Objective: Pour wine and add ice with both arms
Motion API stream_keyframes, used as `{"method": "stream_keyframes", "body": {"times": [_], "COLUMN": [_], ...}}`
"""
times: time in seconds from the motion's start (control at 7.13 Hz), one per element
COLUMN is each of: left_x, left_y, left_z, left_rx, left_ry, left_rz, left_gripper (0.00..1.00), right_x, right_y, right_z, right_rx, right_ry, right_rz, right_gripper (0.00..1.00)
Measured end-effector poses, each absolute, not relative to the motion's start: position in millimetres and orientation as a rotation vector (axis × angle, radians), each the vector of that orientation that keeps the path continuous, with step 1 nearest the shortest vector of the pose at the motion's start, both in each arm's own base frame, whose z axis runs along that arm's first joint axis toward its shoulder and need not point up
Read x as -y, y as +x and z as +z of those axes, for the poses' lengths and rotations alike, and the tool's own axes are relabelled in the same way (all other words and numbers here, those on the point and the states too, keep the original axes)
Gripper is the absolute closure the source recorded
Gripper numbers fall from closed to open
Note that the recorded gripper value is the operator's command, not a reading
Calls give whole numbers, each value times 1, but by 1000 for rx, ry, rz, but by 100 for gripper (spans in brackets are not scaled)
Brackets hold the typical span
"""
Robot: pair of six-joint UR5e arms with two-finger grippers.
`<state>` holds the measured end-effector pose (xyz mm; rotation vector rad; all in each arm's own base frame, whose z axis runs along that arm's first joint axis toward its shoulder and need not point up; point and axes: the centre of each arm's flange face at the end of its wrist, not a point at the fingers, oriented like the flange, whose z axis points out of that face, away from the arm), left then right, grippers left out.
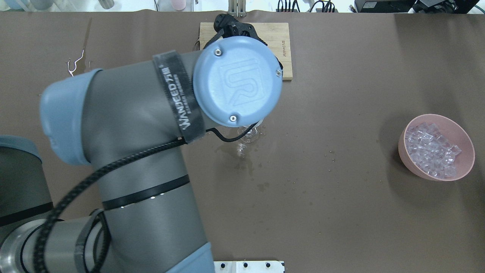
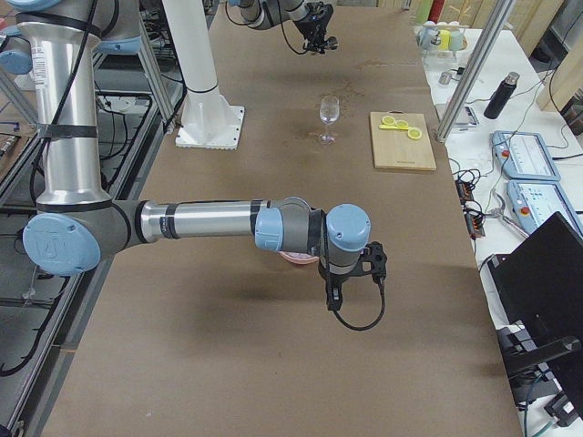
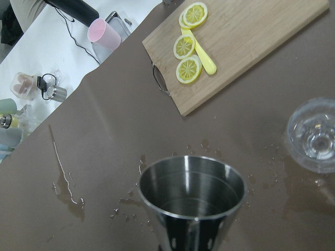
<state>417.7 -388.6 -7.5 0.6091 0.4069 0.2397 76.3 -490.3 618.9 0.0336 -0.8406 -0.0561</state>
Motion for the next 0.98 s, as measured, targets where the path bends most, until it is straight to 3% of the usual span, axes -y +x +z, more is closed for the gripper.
{"method": "stream_keyframes", "body": {"times": [0.98], "left_x": [406], "left_y": [339], "left_z": [152], "left_rx": [-621], "left_ry": [673], "left_rz": [-207], "left_gripper": [100], "right_x": [491], "right_y": [77], "right_z": [596], "right_rx": [829], "right_ry": [74], "right_rz": [-68], "right_gripper": [0]}}
